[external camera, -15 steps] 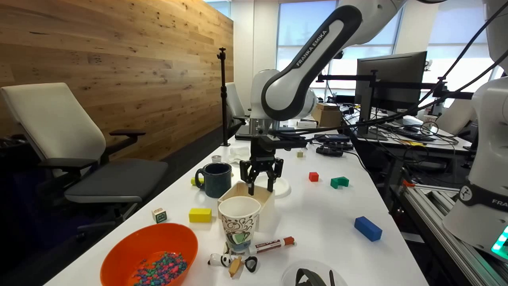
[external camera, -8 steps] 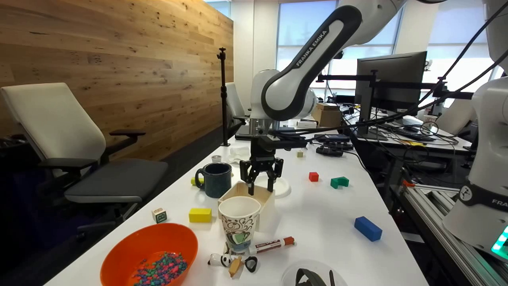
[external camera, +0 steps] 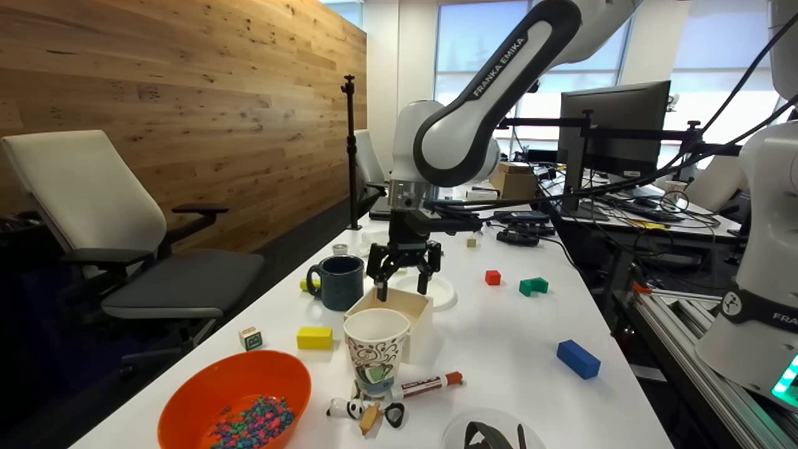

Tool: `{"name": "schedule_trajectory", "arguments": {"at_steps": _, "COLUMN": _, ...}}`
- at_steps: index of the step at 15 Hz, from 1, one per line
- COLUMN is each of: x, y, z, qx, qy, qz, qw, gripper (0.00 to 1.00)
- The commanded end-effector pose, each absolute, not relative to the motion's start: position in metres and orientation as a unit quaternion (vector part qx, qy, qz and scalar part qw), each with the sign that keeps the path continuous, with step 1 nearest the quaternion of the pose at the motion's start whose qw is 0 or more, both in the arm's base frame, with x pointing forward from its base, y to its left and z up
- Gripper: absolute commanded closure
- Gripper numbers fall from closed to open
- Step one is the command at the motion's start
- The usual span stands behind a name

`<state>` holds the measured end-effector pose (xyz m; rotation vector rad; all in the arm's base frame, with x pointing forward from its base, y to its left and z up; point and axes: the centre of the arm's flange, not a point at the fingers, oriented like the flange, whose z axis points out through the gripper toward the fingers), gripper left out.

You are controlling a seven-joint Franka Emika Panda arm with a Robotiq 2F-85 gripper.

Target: Remove the lid from the clear container.

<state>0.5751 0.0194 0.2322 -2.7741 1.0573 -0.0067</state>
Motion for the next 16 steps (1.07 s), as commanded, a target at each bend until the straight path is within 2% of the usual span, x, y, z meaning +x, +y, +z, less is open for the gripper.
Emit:
{"name": "schedule_trajectory", "arguments": {"at_steps": 1, "x": 0.543, "y": 0.042, "z": 0.273, "qx": -0.956, "qy": 0.28, "qz": -0.038, "qw": 0.075, "gripper": 0.0}}
{"name": "schedule_trajectory", "arguments": {"at_steps": 12, "x": 0.496, "y": 0.011, "z": 0.388, "qx": -0.999, "qy": 0.01, "qz": -0.047, "qw": -0.024, "gripper": 0.0}}
{"name": "schedule_trajectory", "arguments": {"at_steps": 13, "x": 0.492, "y": 0.01, "z": 0.396, "qx": -0.998, "qy": -0.015, "qz": -0.056, "qw": -0.024, "gripper": 0.0}}
{"name": "schedule_trajectory", "arguments": {"at_steps": 14, "x": 0.516, "y": 0.017, "z": 0.378, "qx": -0.998, "qy": 0.031, "qz": -0.044, "qw": -0.011, "gripper": 0.0}}
{"name": "schedule_trajectory", "arguments": {"at_steps": 16, "x": 0.509, "y": 0.015, "z": 0.389, "qx": -0.998, "qy": 0.006, "qz": -0.053, "qw": -0.013, "gripper": 0.0}}
